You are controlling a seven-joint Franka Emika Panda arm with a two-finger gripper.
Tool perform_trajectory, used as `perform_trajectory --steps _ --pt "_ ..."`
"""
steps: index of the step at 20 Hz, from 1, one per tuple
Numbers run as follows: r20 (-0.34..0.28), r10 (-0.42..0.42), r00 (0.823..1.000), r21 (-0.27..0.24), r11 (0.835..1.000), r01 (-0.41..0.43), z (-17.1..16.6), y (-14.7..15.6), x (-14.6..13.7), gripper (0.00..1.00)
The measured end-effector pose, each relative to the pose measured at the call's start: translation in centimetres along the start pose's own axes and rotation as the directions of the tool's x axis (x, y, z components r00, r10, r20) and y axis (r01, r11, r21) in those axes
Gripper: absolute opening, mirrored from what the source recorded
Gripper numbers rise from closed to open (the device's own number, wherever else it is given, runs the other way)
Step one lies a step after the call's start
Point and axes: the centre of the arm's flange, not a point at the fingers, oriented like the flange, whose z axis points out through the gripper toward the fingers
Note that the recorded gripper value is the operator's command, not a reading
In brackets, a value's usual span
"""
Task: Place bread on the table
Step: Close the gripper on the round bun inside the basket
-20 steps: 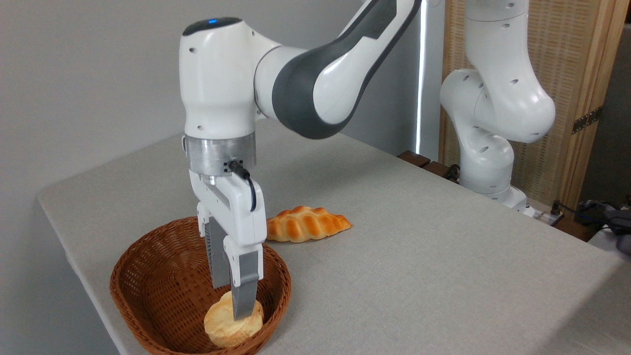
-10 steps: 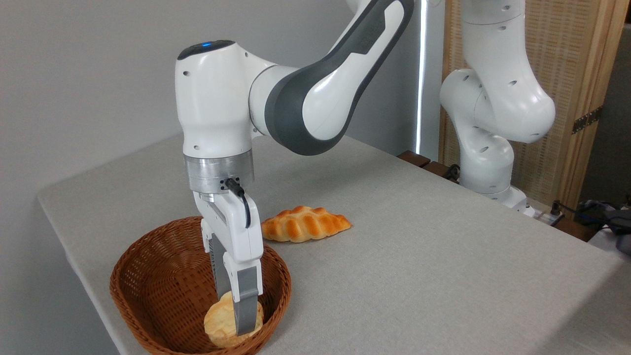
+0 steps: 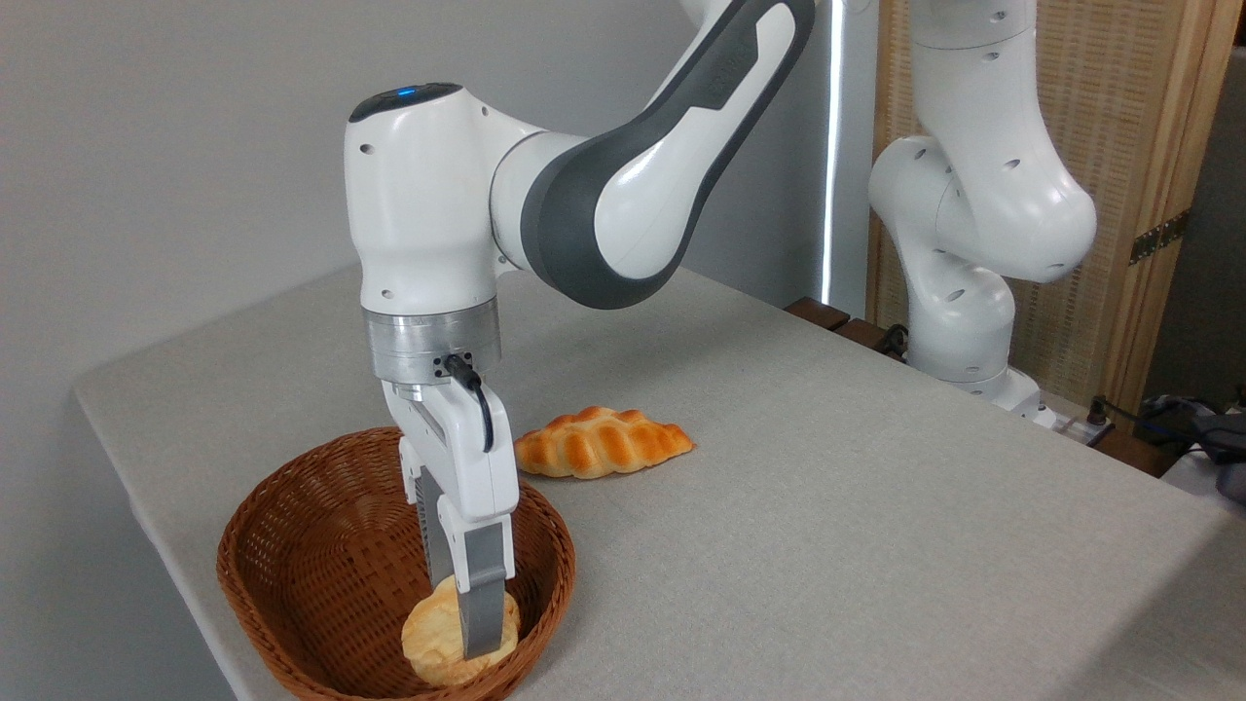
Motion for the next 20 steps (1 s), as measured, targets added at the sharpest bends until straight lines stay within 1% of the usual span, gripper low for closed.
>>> perform_trajectory --steps 4,7,13,18,20 --pt "0.0 0.0 1.0 0.0 1.0 0.0 0.0 0.0 0.0 0.31" --pt "0.0 0.0 1.0 0.0 1.0 0.0 0.0 0.0 0.0 0.33" --pt "-0.001 -0.001 1.0 0.001 1.0 0.001 -0.07 -0.04 0.04 0.33" --pt "-0.004 -0.026 1.0 0.004 1.0 0.026 -0.24 -0.08 0.13 0.33" --pt "-0.006 -0.051 0.999 0.004 0.999 0.051 -0.35 -0.07 0.2 0.33"
